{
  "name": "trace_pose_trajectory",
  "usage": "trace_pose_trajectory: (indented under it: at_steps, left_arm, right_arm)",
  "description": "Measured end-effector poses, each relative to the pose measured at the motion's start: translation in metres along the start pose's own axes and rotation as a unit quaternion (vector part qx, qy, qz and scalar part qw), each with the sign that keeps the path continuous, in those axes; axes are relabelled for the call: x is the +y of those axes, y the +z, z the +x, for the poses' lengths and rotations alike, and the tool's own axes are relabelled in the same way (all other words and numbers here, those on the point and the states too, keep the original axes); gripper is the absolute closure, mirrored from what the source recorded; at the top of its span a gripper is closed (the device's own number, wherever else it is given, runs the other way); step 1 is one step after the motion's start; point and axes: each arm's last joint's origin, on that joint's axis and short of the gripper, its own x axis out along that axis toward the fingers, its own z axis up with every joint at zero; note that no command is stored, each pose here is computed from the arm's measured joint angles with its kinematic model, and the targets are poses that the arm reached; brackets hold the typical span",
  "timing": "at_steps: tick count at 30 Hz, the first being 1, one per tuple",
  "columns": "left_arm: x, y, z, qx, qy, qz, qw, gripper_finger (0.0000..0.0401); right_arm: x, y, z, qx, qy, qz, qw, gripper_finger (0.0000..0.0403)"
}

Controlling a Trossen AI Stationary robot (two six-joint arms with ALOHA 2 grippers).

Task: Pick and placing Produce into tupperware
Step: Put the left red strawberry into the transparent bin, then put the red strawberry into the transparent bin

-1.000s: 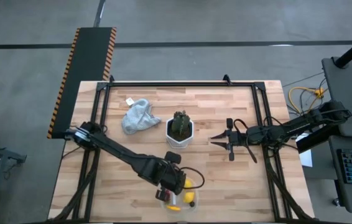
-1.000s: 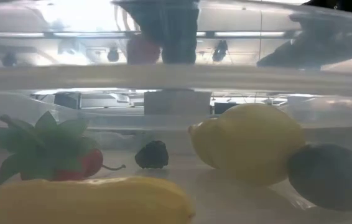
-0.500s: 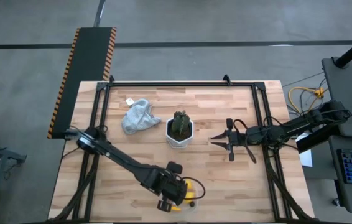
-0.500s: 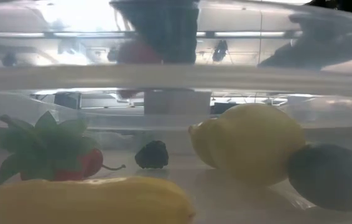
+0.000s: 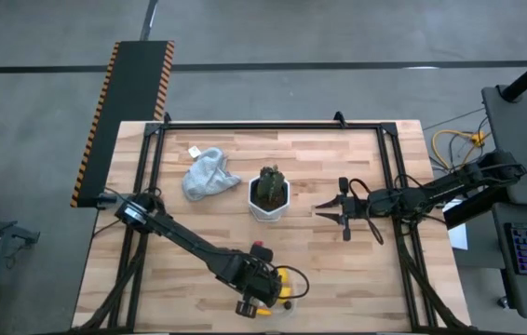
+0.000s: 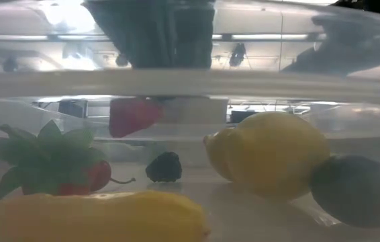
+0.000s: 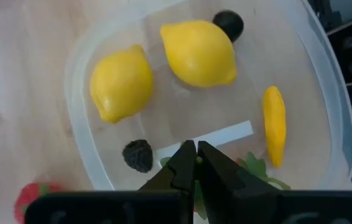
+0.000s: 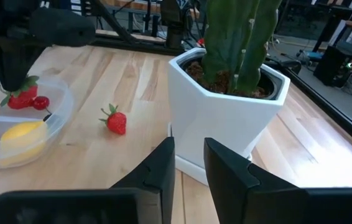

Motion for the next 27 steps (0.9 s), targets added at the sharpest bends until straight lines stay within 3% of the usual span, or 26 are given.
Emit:
trace_pose_trajectory:
  at_steps: [11, 18, 21, 27]
  left_arm:
    - [0.001, -0.003, 0.003, 0.008, -0.002, -0.001, 1.000, 0.0397]
    - [0.002, -0.003, 0.003, 0.007, 0.000, -0.004, 1.000, 0.0344]
    - [0.006, -0.002, 0.000, 0.006, 0.012, -0.031, 0.999, 0.0323]
    - [0.017, 0.004, -0.025, 0.012, 0.044, -0.037, 0.998, 0.0315]
  right_arm:
    - [0.000, -0.002, 0.000, 0.009, 0.001, 0.007, 1.000, 0.0330]
    - [0.000, -0.002, 0.000, 0.008, 0.001, 0.007, 1.000, 0.0324]
    - [0.000, -0.002, 0.000, 0.008, 0.001, 0.007, 1.000, 0.0321]
    - [0.000, -0.002, 0.000, 0.008, 0.001, 0.010, 1.000, 0.0327]
